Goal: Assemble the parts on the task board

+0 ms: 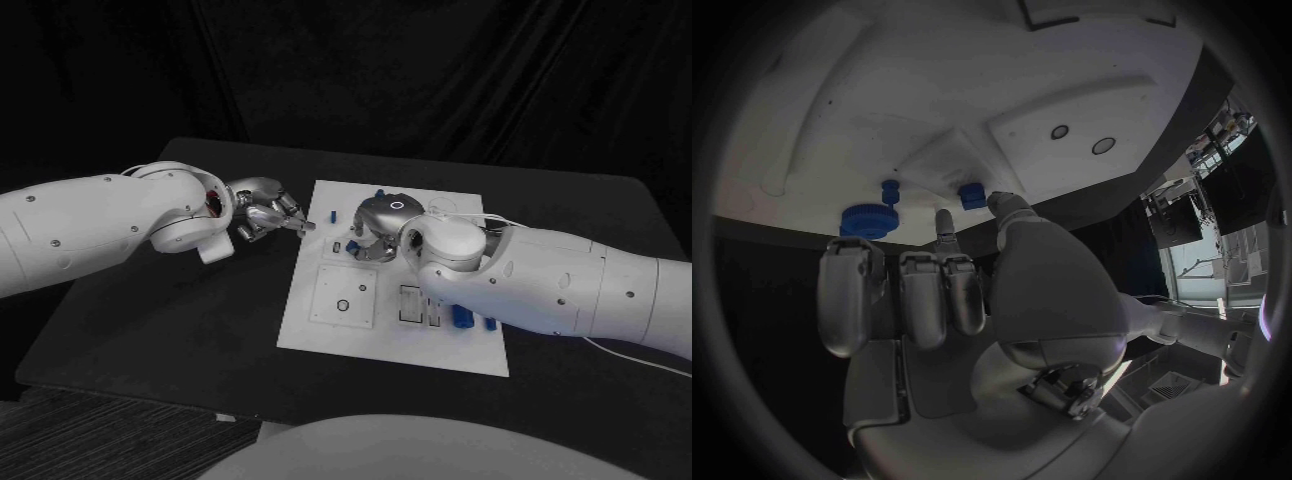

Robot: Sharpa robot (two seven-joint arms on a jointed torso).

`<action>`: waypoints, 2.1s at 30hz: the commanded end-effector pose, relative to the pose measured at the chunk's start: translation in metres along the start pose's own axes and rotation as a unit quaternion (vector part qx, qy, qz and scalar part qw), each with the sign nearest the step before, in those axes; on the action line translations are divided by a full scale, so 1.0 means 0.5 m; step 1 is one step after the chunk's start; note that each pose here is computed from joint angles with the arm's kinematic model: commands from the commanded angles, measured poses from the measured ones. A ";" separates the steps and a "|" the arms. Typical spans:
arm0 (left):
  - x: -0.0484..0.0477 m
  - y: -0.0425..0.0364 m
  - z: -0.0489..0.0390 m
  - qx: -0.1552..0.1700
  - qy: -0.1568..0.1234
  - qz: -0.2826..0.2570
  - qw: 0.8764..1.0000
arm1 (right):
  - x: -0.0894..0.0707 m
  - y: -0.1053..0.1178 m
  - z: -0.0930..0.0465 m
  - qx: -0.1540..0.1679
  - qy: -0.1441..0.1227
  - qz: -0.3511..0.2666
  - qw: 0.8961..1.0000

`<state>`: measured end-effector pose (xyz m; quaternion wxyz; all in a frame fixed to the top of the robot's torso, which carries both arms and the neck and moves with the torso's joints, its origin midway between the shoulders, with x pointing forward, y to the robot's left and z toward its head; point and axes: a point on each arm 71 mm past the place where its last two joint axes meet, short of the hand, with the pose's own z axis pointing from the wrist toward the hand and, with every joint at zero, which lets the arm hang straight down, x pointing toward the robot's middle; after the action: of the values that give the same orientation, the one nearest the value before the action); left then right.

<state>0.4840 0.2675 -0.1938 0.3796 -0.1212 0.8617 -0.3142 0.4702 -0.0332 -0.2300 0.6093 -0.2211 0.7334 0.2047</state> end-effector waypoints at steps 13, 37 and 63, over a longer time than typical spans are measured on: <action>0.009 0.004 0.004 -0.002 0.015 -0.003 1.000 | 0.018 0.007 0.005 -0.005 -0.003 0.003 1.000; 0.025 0.016 0.012 -0.008 0.030 -0.006 1.000 | 0.031 0.021 0.010 -0.014 0.002 0.006 1.000; 0.036 0.021 0.018 -0.011 0.039 -0.007 0.999 | 0.028 0.009 0.005 -0.019 -0.021 0.015 0.999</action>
<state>0.4795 0.2659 -0.2149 0.3483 -0.1213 0.8778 -0.3056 0.4689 -0.0292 -0.2434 0.6101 -0.2196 0.7281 0.2225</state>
